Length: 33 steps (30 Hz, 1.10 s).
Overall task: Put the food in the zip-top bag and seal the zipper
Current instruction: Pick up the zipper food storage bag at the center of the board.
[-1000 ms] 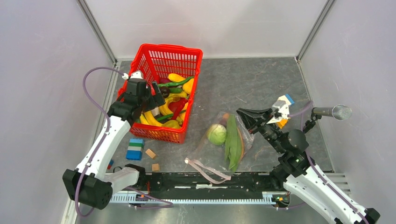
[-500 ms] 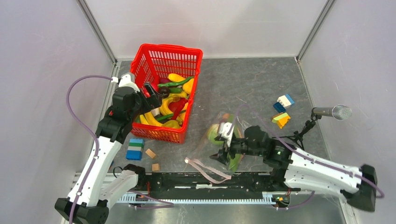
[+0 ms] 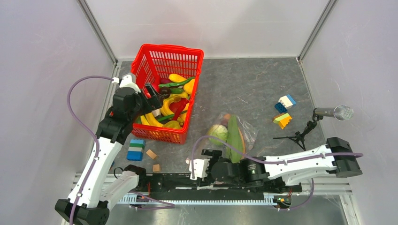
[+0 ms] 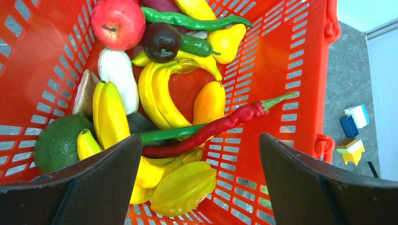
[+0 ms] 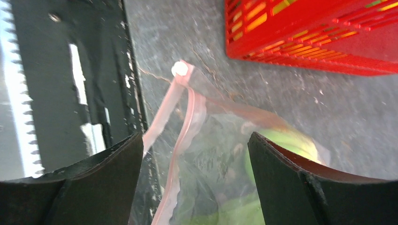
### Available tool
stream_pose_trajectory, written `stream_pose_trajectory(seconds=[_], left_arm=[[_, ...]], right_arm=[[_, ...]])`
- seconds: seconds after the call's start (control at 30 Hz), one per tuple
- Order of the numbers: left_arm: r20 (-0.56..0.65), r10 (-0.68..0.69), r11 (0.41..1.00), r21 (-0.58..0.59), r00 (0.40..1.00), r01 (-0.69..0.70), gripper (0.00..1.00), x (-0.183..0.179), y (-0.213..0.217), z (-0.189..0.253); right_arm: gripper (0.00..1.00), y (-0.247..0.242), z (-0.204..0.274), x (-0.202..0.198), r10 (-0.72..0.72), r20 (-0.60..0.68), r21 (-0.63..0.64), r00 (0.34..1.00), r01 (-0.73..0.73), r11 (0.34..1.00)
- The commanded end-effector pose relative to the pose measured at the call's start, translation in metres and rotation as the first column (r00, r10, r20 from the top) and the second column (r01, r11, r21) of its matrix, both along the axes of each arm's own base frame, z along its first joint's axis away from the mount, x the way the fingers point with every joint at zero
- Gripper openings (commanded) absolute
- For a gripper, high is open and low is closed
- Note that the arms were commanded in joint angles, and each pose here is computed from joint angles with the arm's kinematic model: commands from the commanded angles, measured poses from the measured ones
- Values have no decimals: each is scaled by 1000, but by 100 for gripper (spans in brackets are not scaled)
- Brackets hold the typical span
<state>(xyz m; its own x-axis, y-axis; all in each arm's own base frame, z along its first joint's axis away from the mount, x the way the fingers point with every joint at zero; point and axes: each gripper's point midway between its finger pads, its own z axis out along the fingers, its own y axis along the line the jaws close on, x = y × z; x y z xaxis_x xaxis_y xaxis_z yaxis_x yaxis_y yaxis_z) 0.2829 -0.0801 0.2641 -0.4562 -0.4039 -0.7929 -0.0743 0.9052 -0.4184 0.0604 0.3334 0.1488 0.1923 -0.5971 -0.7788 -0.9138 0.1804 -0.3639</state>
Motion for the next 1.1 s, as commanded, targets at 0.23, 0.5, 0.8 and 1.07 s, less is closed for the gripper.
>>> stream_pose_trajectory(seconds=[0.23,0.5,0.8,1.07], left_arm=[[50,-2,1000,-7,999,3,100,-3,2,14],[42,-3,1000,-5,999,4,100,-5,2,11],[45,-3,1000,-2,999,3,100,-5,2,12],[53,-23,1000,2,998,23,100,-2,-1,19]], right_arm=[[82,-19,4,26,-219,274,9,936,226,974],[78,-20,-12,22,-235,297,5,925,245,970],[8,-29,6,38,-371,339,101,865,358,928],[0,-39,69,65,-480,155,329,863,413,849]])
